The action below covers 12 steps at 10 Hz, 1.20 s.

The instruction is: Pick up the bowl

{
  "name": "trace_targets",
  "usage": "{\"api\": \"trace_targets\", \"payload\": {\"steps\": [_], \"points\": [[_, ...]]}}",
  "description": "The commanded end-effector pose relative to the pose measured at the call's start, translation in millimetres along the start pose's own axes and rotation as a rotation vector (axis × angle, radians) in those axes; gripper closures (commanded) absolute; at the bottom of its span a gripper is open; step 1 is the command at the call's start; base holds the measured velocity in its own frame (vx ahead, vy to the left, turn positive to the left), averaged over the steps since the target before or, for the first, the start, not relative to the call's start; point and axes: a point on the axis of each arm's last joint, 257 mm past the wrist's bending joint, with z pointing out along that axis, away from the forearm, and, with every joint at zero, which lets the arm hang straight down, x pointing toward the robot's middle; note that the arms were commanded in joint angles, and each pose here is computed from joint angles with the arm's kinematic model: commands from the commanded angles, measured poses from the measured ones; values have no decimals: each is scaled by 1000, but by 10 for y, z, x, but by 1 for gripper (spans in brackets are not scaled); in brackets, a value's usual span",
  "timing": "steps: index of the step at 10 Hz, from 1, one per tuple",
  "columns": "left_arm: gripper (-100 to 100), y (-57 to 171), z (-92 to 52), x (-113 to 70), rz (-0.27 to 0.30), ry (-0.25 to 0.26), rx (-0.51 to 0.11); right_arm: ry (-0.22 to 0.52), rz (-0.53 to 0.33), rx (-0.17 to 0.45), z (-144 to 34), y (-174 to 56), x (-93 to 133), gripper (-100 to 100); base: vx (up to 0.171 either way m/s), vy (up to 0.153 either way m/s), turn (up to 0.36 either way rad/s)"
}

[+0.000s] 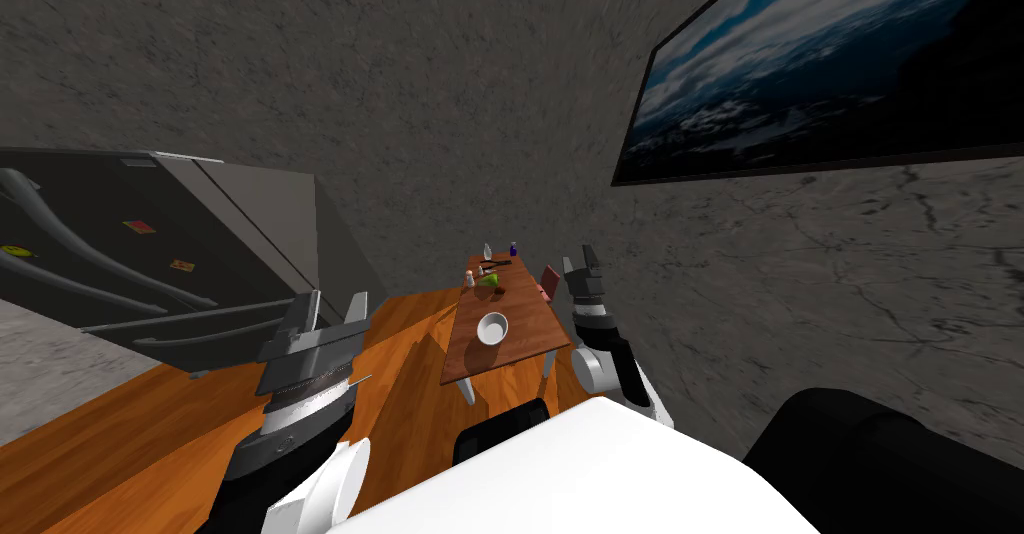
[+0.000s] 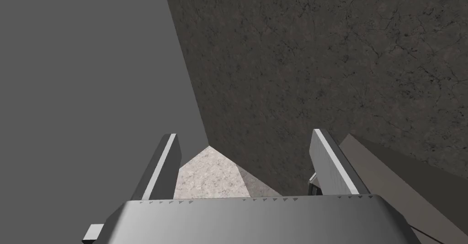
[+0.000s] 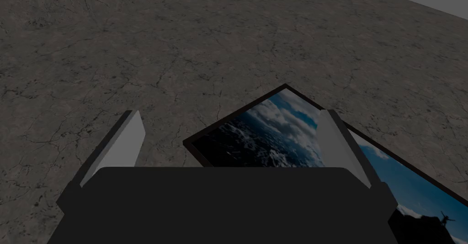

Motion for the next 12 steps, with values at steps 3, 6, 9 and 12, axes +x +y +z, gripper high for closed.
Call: {"api": "trace_targets", "payload": {"steps": [3,6,9,12], "points": [[-100,504,-35,-22,43,34,-121,0,0,0,0,0,0,0,-59,-28,-27],[-100,828,-81,-70,65,35,-198,0,0,0,0,0,0,0,-47,-26,-16],[-100,1204,-156,-136,87,31,-289,0,0,0,0,0,0,0,-46,-23,-24],[-100,1593,-245,-205,108,23,-385,0,0,0,0,0,0,0,-48,-33,-29]]}}
